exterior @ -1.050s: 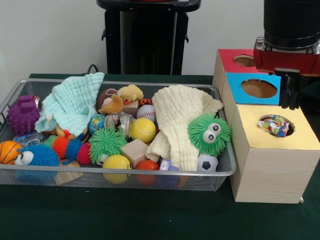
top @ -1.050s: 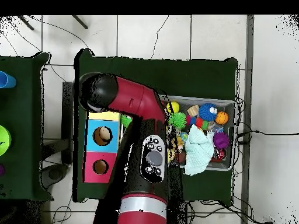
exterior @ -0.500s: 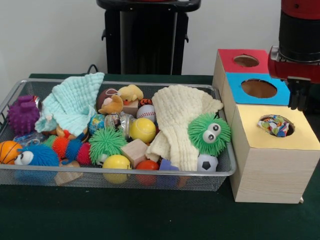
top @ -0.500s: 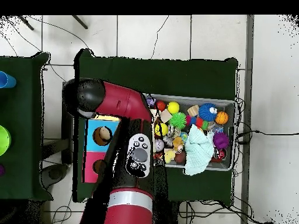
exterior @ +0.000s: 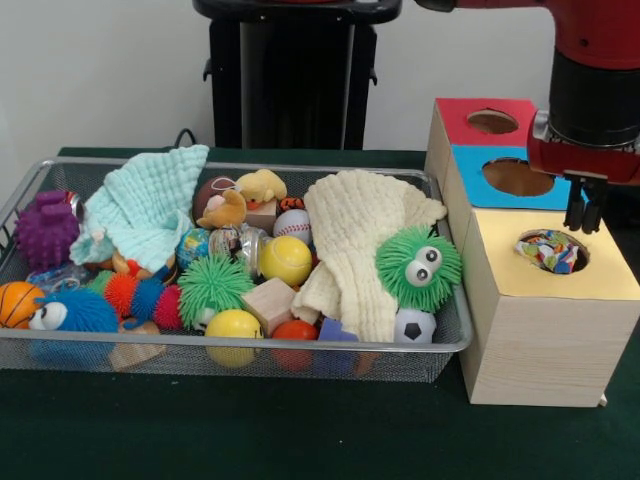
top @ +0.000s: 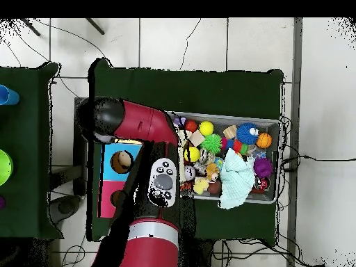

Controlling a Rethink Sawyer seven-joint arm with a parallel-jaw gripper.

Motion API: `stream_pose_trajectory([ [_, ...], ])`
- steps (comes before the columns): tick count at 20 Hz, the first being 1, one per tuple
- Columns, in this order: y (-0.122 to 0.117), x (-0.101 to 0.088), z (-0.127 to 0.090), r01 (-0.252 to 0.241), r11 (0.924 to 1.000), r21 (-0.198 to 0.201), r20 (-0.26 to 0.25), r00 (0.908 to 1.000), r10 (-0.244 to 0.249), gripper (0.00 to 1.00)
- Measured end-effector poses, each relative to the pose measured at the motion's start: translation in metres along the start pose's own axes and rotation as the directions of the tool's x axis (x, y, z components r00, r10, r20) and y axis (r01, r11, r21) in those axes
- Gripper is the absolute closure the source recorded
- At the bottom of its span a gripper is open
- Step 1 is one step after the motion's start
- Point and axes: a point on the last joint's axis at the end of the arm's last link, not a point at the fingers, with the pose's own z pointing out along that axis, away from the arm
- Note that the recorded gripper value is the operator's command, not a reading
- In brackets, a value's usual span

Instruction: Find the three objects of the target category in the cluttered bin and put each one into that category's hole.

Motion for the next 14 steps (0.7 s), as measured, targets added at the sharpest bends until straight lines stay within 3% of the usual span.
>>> stream_pose_trajectory([
  [14, -0.017, -0.006, 0.003, -0.017, 0.9993, 0.033, 0.009, 0.9998, 0.016, 1.0],
])
